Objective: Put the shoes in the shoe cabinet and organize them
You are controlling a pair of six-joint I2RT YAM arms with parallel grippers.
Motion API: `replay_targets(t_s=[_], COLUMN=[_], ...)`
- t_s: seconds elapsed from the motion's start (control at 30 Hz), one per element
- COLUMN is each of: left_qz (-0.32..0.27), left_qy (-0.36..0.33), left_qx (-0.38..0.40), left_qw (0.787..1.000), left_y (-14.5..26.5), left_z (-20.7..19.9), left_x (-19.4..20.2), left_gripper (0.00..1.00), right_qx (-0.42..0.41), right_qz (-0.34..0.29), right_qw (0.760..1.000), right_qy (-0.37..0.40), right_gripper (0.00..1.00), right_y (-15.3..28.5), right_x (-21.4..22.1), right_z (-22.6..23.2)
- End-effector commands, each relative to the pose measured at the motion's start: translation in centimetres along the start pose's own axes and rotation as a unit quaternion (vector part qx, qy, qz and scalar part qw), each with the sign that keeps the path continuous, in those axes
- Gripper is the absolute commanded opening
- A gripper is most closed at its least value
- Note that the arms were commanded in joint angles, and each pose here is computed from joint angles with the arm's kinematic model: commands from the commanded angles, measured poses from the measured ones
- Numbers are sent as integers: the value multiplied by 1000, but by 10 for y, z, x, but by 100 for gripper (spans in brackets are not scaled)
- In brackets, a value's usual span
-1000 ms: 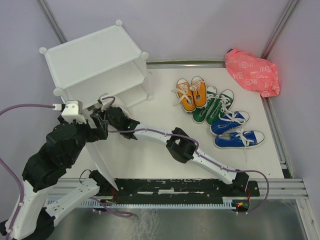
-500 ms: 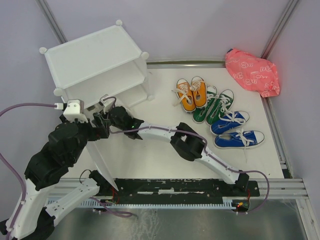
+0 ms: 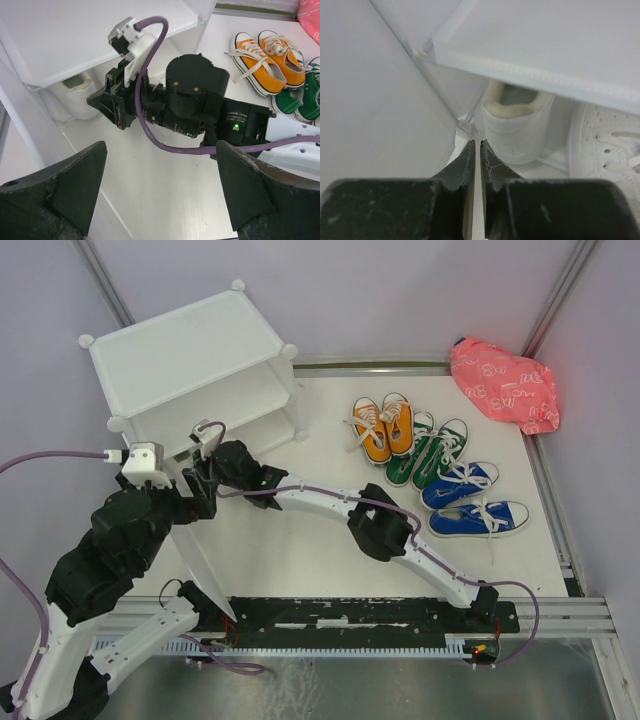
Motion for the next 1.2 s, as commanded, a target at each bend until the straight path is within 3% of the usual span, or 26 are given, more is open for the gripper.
replay_targets(t_s=[0.0,0.17,0.93,1.17], left_qz=[22,25,29,31], left_qy=[14,8,-8,-6], left_qx=[-16,-22,-23,-21], left_qw=[1000,999,999,999], left_y=[1,-3,-11,-12], left_z=[4,3,2,1], left_x=[9,11,17,16], left_gripper=[96,96,96,96], right_qx=[-5,14,36,19], right_qz=[39,51,-88,-78], right_qw=[999,998,995,996], right_qy=[-8,-13,-31,-37], right_gripper=[14,13,19,23], right_y=[-5,-9,-48,-46], right_x=[30,43,33,35], right_z=[-1,-6,-21,-17])
Point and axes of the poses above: each gripper's point midway between its finger pads, its own y axis back along the fingers, its own z axis along the line the jaws close on, x = y × z, the point moved 7 cm from there along y, back along the fingers, and after that the axes turned 8 degrees about y, right-handed, at the moved point
